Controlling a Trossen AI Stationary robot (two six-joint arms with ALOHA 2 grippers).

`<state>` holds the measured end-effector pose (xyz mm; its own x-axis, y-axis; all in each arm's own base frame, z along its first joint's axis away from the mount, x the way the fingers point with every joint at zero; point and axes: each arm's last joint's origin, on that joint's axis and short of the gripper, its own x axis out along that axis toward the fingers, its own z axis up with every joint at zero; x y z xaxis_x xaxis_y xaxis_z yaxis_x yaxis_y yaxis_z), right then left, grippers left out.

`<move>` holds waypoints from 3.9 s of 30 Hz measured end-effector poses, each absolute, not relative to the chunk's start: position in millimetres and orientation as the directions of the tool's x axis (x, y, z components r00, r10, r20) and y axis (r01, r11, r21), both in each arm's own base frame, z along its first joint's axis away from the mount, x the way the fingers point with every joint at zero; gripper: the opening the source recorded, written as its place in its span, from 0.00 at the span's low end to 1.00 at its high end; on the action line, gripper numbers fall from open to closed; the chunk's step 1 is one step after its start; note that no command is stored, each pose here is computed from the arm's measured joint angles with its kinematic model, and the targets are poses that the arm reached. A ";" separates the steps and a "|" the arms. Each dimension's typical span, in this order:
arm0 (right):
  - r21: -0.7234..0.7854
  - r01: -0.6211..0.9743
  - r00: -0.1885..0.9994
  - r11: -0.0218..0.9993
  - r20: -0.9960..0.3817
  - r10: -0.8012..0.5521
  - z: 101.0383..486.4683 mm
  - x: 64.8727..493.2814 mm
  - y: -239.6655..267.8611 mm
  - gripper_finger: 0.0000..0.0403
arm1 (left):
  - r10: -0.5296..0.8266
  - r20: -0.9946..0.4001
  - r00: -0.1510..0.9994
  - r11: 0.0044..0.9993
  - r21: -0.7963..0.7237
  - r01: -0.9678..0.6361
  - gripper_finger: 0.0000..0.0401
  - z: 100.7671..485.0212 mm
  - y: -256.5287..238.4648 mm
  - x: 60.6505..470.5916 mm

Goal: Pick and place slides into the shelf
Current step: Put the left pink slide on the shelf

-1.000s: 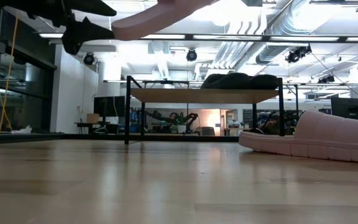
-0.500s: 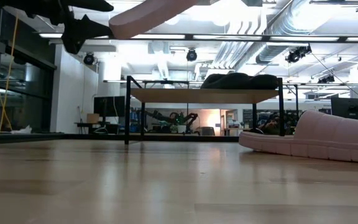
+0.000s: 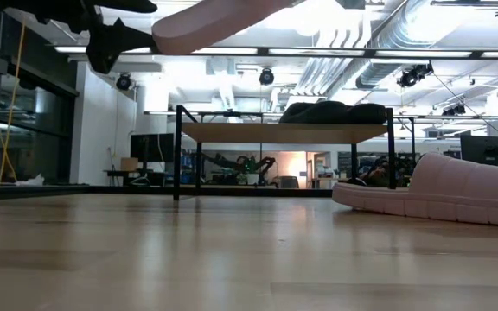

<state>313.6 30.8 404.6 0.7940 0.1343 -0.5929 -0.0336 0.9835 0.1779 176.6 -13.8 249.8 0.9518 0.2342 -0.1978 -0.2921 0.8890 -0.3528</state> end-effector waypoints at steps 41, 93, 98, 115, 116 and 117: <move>0.152 -0.062 0.840 0.986 -0.526 0.134 419.4 302.8 35.6 0.00 | 0.111 -0.152 0.982 0.914 -0.373 -0.161 0.56 255.4 -17.4 177.9; 0.170 -0.108 0.832 0.980 -0.523 0.182 414.5 311.4 38.1 0.00 | 0.015 -0.116 0.993 0.946 -0.319 -0.052 0.13 248.2 -23.3 201.1; 0.164 -0.107 0.833 0.981 -0.523 0.179 414.6 311.4 38.0 0.03 | 0.015 -0.115 0.993 0.946 -0.319 -0.052 0.15 248.2 -23.3 201.1; 0.139 -0.053 0.844 0.989 -0.523 0.118 414.7 311.9 35.6 0.24 | 0.018 -0.114 0.993 0.946 -0.319 -0.054 0.14 248.4 -23.2 201.1; 0.132 -0.046 0.845 0.990 -0.523 0.109 414.7 311.9 35.4 0.26 | 0.018 -0.114 0.993 0.946 -0.319 -0.054 0.14 248.4 -23.2 201.1; 0.119 -0.040 0.847 0.992 -0.523 0.096 414.7 312.0 35.0 0.27 | 0.018 -0.114 0.993 0.946 -0.319 -0.054 0.14 248.4 -23.2 201.1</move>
